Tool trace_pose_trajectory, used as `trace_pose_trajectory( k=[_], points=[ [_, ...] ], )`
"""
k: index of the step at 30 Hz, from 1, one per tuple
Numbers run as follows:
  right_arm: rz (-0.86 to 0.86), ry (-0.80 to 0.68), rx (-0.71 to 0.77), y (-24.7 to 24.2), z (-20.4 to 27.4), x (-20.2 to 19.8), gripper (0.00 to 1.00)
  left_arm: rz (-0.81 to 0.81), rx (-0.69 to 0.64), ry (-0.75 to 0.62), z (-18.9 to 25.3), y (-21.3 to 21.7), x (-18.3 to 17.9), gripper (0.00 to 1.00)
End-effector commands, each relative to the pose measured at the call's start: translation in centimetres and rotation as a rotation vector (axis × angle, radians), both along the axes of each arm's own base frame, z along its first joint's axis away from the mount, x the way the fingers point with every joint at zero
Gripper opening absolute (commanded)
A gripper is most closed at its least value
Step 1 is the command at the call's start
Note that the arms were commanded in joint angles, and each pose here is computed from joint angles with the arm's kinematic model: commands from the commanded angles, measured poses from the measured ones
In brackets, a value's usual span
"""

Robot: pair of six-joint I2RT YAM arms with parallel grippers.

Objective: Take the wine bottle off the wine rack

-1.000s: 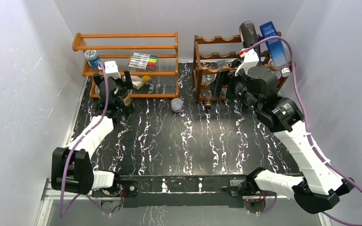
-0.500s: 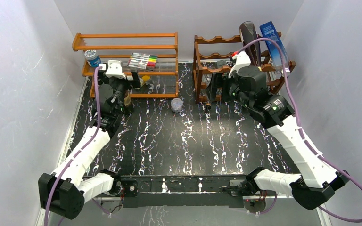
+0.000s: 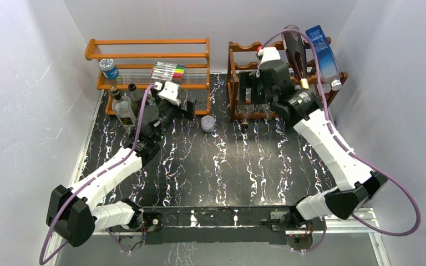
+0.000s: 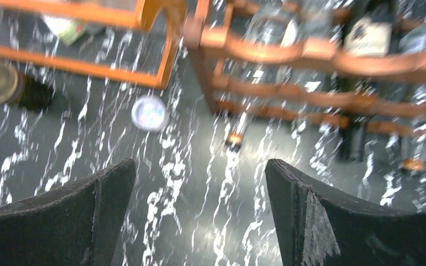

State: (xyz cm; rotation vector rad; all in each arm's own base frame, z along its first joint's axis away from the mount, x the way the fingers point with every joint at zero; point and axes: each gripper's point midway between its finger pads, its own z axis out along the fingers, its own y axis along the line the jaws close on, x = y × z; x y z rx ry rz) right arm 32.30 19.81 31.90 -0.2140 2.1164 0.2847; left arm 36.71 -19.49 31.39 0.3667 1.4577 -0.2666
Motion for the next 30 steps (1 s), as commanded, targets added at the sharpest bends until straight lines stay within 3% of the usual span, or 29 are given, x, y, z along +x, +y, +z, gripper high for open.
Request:
trace_pose_trajectory(
  k=[1, 7, 18, 23, 26, 30],
  points=[
    [-0.135, -0.188, -0.056, -3.3, 7.0, 3.8, 0.98, -0.004, 0.031, -0.075, 1.0, -0.2, -0.5, 0.98],
    [-0.265, -0.211, -0.075, -9.1, 8.4, 8.0, 0.98, 0.032, 0.065, -0.103, 0.7, 0.4, -0.5, 0.98],
    [-0.43, -0.2, -0.01, -17.6, 7.9, 11.6, 0.98, -0.011, 0.089, -0.086, -0.8, -1.2, -0.7, 0.98],
    [-0.568, -0.246, -0.126, -21.8, 8.9, 13.7, 0.98, -0.024, 0.094, -0.091, -0.8, -1.6, -0.9, 0.98],
    [-0.584, -0.254, -0.165, -22.7, 8.8, 15.1, 0.98, -0.032, 0.097, -0.092, -0.8, -1.9, -1.1, 0.98],
    [-0.447, -0.228, -0.083, -20.0, 7.7, 16.7, 0.98, -0.027, 0.114, -0.103, -0.8, -1.9, -1.2, 0.98]
  ],
)
